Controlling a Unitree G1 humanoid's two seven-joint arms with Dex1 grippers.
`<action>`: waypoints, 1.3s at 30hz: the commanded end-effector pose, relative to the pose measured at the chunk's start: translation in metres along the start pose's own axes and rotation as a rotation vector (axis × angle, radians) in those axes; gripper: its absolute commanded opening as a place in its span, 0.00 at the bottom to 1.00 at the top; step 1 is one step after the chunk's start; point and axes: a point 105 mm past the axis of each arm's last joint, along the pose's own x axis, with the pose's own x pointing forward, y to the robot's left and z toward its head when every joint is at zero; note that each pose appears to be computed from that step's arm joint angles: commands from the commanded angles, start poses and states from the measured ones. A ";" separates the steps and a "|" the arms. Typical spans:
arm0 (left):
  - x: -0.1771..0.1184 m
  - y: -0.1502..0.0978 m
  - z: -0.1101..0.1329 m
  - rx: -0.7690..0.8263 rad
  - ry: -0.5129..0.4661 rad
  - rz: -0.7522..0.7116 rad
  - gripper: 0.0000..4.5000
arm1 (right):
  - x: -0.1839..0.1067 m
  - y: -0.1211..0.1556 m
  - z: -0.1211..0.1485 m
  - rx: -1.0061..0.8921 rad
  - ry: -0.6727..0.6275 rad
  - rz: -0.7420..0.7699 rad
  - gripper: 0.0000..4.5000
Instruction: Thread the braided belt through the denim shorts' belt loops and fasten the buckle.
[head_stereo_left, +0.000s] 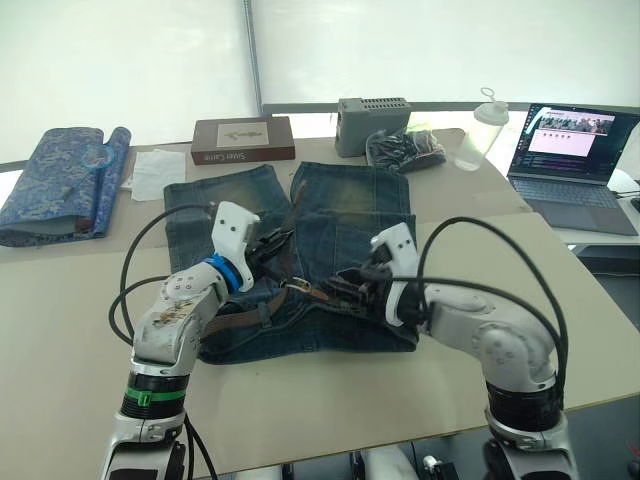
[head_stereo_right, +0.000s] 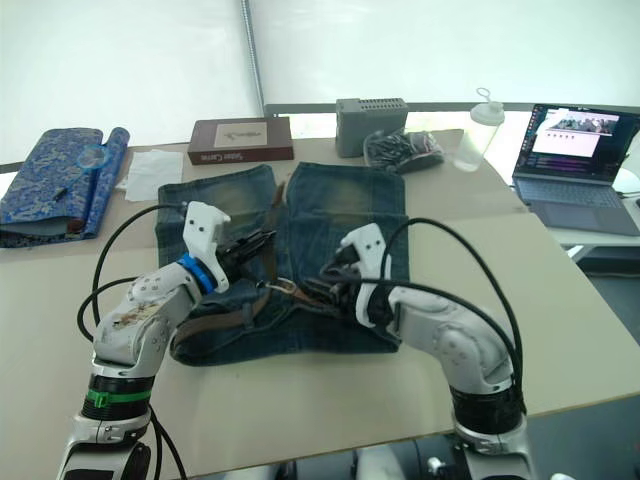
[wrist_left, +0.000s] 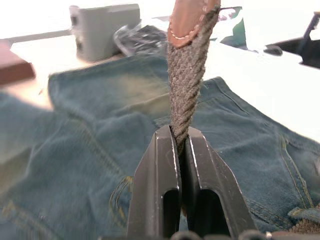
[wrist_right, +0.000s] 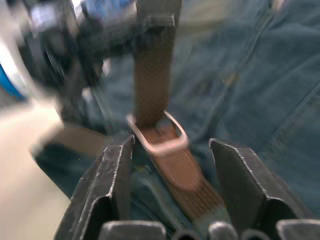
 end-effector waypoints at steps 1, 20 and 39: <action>-0.005 0.008 0.013 -0.121 -0.065 0.056 0.00 | 0.014 0.006 -0.002 -0.088 -0.018 0.054 0.31; -0.074 0.057 0.014 -0.676 -0.272 0.524 0.00 | 0.014 0.010 -0.031 -0.182 0.097 0.168 0.01; -0.091 0.048 -0.016 -0.632 -0.172 0.538 0.00 | 0.033 0.007 -0.007 -0.267 0.062 0.161 0.01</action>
